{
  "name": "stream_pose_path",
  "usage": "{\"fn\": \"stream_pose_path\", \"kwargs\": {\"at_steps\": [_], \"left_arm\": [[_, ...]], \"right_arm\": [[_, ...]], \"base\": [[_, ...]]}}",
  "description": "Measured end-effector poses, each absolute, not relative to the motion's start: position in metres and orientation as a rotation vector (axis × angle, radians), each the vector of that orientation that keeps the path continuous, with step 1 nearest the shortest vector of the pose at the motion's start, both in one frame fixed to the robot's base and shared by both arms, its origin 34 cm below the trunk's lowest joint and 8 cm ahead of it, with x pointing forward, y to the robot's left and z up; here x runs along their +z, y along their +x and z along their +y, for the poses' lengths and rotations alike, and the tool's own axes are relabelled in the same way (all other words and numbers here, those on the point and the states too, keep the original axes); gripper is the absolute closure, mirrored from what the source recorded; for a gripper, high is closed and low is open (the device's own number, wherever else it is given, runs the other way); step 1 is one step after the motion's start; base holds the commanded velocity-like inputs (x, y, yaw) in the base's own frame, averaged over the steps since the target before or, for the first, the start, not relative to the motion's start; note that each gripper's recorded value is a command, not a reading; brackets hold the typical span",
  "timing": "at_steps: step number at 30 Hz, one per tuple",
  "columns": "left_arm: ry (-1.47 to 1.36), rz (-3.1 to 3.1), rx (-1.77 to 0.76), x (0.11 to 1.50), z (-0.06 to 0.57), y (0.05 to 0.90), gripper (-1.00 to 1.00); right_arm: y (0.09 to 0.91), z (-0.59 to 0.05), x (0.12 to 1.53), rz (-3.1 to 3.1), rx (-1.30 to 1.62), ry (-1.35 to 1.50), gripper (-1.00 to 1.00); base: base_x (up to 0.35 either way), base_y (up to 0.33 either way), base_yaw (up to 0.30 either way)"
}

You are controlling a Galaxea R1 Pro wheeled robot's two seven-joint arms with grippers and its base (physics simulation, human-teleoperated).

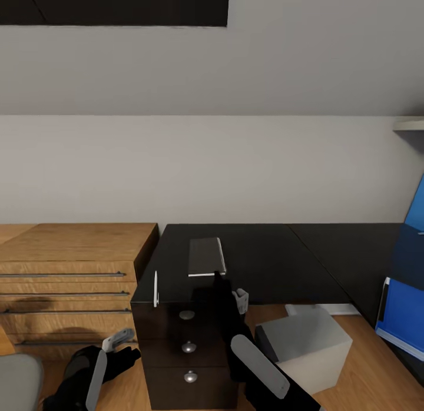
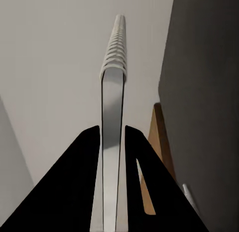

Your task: In the bedroom, organize the workspace by keeping the computer under the desk, ensuring the monitor is on the desk, placing the keyboard on the desk next to the monitor, placing the mouse on the desk next to the keyboard, moving the folder from the swivel chair onto the desk next to the mouse, stacking the notebook on top of the folder with the pen on top of the notebook, and positioning the swivel chair next to the desk.

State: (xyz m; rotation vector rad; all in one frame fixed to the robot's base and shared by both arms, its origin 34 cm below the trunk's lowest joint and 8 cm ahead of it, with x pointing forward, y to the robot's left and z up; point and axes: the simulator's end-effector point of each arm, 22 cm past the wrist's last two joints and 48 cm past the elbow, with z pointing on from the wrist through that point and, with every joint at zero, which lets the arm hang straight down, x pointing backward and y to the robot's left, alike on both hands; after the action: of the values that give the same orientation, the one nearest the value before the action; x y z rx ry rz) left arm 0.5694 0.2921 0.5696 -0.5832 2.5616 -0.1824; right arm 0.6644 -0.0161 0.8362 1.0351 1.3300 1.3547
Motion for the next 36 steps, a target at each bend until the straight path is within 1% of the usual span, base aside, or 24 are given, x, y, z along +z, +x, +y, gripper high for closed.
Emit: {"fn": "stream_pose_path", "kwargs": {"at_steps": [23, 26, 32, 36], "left_arm": [[-0.585, 2.533, -0.172, 0.562, 0.289, 0.573, -1.00], [-0.600, 2.526, -0.209, 0.566, 0.282, 0.575, -1.00], [-0.597, 2.501, -0.196, 0.577, 0.289, 0.580, -1.00], [-0.593, 2.481, -0.162, 0.591, 0.305, 0.583, -1.00]], "right_arm": [[0.665, -0.021, 0.847, 1.339, 1.341, 1.019, 1.00], [0.663, -0.012, 0.845, 1.342, 1.342, 1.019, 1.00], [0.663, -0.012, 0.831, 1.360, 1.306, 1.025, 1.00], [0.668, -0.027, 0.829, 1.370, 1.260, 1.015, 1.00]], "base": [[-0.004, -0.001, 0.000], [0.000, 0.000, 0.000], [0.000, 0.000, 0.000], [0.000, 0.000, 0.000]]}}
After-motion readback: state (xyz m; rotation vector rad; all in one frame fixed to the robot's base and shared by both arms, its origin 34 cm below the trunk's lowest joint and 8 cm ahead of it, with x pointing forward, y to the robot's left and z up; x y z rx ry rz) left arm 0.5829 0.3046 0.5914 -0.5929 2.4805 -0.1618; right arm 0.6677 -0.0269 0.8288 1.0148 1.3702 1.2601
